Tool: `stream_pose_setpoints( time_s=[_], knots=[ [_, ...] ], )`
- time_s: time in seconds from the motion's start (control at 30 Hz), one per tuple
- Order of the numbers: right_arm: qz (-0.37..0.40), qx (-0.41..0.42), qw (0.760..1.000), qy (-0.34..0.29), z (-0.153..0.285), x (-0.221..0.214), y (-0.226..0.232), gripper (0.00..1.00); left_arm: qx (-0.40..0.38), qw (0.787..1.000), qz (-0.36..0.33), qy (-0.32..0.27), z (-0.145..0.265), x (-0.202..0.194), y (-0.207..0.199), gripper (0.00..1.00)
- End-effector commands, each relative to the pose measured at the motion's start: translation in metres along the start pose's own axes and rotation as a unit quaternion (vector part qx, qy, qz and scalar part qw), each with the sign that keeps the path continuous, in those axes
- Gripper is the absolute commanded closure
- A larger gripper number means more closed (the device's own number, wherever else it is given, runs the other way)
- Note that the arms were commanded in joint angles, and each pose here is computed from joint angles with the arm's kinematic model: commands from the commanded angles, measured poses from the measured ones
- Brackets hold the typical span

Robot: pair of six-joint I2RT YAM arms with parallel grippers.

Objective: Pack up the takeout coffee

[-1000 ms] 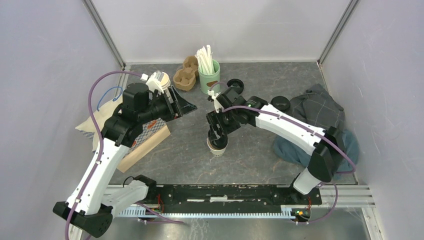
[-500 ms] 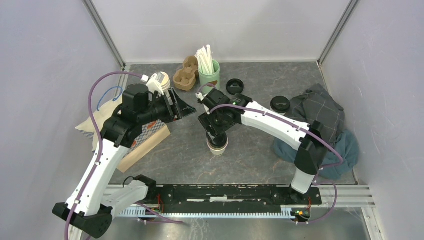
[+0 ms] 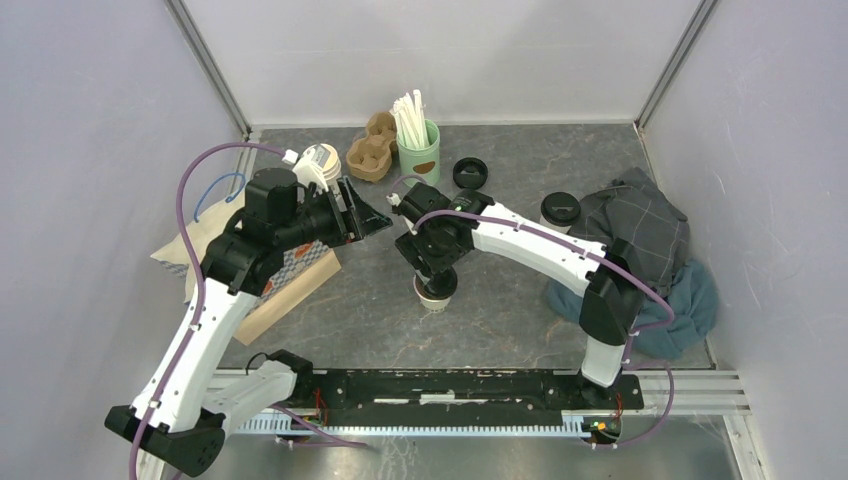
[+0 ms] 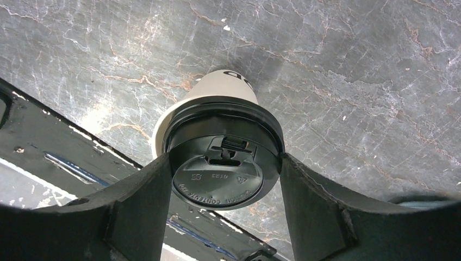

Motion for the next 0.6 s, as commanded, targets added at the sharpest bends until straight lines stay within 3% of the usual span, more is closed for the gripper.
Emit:
stream_pose_setpoints(
  time_s=[0.0,0.57],
  knots=[
    [0.012,-0.006,1.000,-0.013,0.0068,0.0081,0.0015,0.27,-0.003,0.999,-0.029,-0.018,0.0083,0.0087,-0.0047,0.27],
    [0.021,0.009,1.000,-0.018,0.0101,0.0094,0.0043,0.17,0.001,1.000,-0.023,-0.010,0.0017,0.0063,-0.0001,0.27]
  ],
)
Point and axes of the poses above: each gripper's point midway between its finger pads, its own z axis back along the fingers, its own y axis along the line the jaws close on, x = y × z, the point moved 6 cm from there along z, back along the fingers, and after that the axes turned 9 degrees about -z, right-handed, at the moved point
